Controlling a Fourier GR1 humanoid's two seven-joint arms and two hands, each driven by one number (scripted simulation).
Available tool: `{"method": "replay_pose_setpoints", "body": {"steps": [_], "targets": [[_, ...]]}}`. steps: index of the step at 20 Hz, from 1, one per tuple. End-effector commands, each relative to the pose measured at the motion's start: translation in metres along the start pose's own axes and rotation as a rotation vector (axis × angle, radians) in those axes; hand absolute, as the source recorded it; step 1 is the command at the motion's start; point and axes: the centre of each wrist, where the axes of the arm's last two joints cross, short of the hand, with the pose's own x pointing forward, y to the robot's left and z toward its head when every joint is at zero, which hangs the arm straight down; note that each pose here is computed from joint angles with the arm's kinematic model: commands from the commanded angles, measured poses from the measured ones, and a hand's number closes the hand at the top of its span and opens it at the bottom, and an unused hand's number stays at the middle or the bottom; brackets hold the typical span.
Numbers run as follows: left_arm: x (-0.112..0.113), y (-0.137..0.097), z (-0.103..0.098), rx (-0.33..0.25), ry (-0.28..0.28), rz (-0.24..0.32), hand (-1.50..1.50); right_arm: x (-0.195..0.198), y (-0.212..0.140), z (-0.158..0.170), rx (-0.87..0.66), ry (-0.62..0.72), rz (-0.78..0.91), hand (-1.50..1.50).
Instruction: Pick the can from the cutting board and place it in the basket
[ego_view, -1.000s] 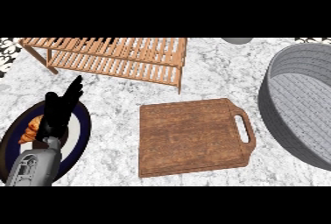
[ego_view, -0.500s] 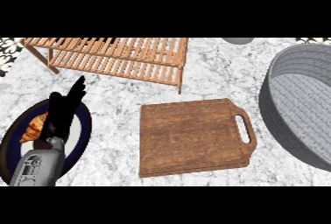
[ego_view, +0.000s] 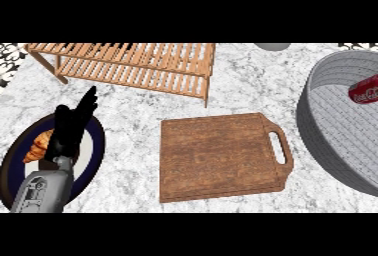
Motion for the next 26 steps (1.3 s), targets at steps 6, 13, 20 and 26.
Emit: {"method": "replay_pose_setpoints", "body": {"steps": [6, 13, 20, 26], "targets": [[0.0, -0.013, -0.001, -0.01, 0.001, -0.002, 0.0, -0.028, 0.019, 0.004, -0.143, -0.062, -0.204, -1.5], [0.002, 0.011, -0.003, -0.004, 0.006, 0.008, 0.0, -0.055, -0.011, 0.004, -0.403, 0.027, -0.36, -1.5], [-0.018, 0.006, 0.011, 0.014, 0.013, 0.013, 0.0, -0.129, -0.073, 0.039, -0.475, 0.158, -0.475, -1.5], [-0.011, 0.008, 0.013, 0.012, 0.006, 0.008, 0.0, -0.205, -0.115, 0.085, -0.452, 0.19, -0.508, -1.5]]}}
